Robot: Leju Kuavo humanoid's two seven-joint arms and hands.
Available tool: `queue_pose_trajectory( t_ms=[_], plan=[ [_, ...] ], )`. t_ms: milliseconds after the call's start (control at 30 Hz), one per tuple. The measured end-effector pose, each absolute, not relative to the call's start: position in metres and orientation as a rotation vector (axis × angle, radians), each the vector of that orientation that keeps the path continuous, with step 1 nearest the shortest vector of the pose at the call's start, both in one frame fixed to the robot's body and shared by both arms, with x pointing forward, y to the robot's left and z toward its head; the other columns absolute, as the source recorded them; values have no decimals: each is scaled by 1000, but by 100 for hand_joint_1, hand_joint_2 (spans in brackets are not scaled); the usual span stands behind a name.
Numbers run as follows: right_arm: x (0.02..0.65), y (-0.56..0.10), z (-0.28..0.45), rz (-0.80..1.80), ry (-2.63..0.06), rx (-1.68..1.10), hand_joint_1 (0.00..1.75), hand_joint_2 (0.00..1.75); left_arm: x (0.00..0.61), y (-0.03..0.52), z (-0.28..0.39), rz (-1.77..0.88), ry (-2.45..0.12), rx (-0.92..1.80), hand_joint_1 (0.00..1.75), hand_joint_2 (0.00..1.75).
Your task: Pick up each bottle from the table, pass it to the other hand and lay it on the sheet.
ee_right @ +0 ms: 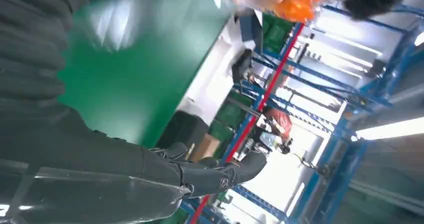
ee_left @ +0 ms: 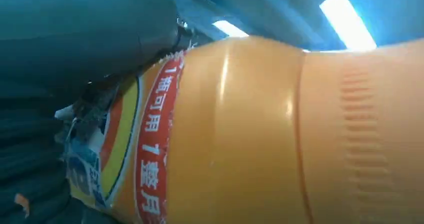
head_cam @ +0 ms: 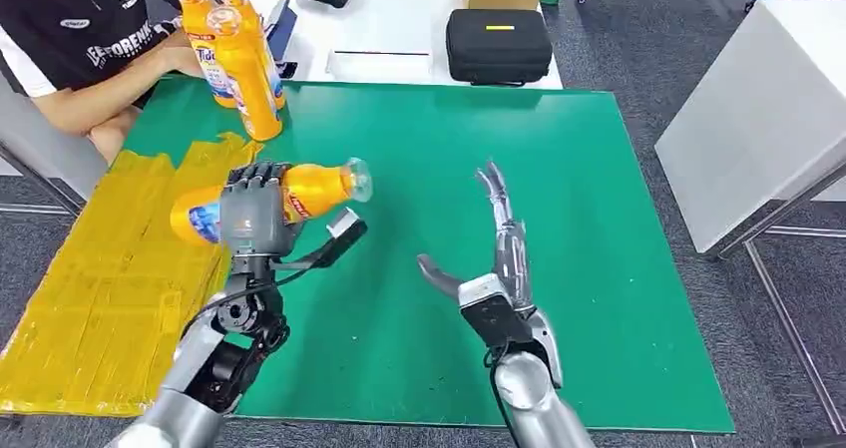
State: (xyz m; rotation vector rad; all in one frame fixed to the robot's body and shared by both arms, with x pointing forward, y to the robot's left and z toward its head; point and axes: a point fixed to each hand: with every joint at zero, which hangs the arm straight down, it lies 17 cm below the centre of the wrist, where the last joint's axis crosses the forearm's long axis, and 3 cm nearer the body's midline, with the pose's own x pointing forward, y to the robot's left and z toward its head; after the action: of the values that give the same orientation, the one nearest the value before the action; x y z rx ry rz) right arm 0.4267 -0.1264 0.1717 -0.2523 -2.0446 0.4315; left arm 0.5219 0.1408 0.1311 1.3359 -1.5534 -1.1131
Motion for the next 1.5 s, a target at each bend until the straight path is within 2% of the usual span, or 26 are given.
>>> queue_pose_trajectory(
  t_ms=[333, 500, 733, 767, 800, 833, 1167, 1500],
  plan=[
    [422, -147, 189, 384, -2080, -282, 0, 175, 537, 200, 58, -1428, -1196, 1421, 175, 175],
    [420, -150, 189, 391, -2077, -299, 0, 175, 540, 251, 43, -1415, -1010, 1480, 175, 175],
    [420, -151, 188, 401, -2068, -318, 0, 175, 543, 293, 52, -1321, -896, 1576, 175, 175],
    [420, -151, 187, 401, -2068, -317, 0, 175, 543, 297, 53, -1315, -890, 1584, 45, 175],
    [420, -151, 187, 401, -2068, -317, 0, 175, 544, 300, 54, -1312, -887, 1589, 45, 175],
    [420, -151, 188, 400, -2068, -317, 0, 175, 544, 302, 55, -1305, -889, 1596, 0, 175],
    [420, -148, 188, 403, -2063, -322, 0, 175, 543, 302, 60, -1289, -959, 1621, 0, 175],
    [420, -147, 188, 397, -2063, -324, 0, 175, 542, 284, 51, -1325, -1056, 1526, 0, 175]
  ],
)
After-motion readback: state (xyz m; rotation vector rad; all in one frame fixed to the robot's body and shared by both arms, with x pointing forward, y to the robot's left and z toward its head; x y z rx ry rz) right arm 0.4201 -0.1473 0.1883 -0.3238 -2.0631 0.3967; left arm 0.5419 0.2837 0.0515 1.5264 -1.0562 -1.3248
